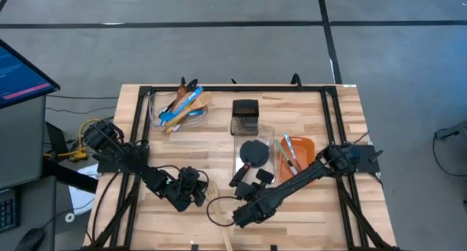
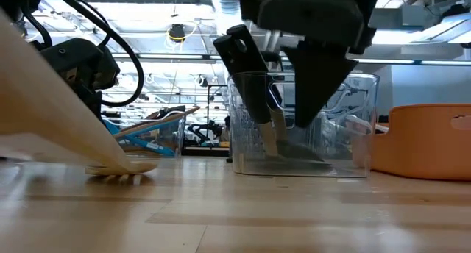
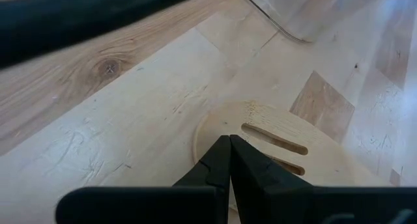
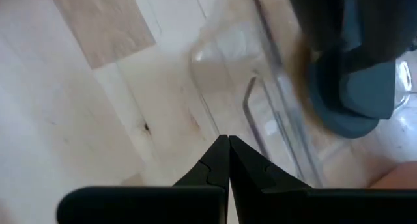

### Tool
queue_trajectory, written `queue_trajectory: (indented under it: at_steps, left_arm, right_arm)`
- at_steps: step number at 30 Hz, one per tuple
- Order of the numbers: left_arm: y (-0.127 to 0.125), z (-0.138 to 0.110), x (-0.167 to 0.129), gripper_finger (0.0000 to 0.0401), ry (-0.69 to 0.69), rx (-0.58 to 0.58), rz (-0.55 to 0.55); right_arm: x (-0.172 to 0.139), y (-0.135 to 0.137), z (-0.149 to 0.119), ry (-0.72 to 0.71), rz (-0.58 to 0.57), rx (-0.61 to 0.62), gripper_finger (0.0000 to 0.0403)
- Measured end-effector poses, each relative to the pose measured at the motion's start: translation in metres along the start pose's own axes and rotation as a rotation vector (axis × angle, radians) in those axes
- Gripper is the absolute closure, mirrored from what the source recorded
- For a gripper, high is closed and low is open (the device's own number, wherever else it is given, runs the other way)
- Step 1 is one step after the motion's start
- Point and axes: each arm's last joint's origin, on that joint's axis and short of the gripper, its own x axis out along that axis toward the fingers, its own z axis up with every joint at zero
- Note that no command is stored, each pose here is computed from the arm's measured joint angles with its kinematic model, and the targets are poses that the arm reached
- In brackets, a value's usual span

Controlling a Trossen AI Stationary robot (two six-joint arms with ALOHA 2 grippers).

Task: Pick & Place Kitchen Items
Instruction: Put the brown ladle into the top transparent bin

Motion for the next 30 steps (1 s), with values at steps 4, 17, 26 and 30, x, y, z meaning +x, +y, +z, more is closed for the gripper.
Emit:
queue_trajectory:
  at_steps: [4,17,26,30]
  left_arm:
    - [0.0,0.0,0.0,0.0399,0.0,0.0,0.0]
    - [-0.002,0.002,0.0,0.0399,-0.055,0.011,-0.011]
    - [0.004,0.016,0.011,0.0399,-0.114,-0.022,0.045]
    - [0.004,0.019,0.013,0.0399,-0.116,-0.034,0.049]
  right_arm:
    - [-0.018,0.002,-0.002,-0.038,0.065,0.049,0.0403]
    - [-0.056,0.03,-0.007,-0.076,0.453,0.14,0.0403]
    - [-0.066,0.042,-0.013,-0.074,0.57,0.11,0.0403]
    - [-0.068,0.045,-0.008,-0.101,0.617,0.117,0.0403]
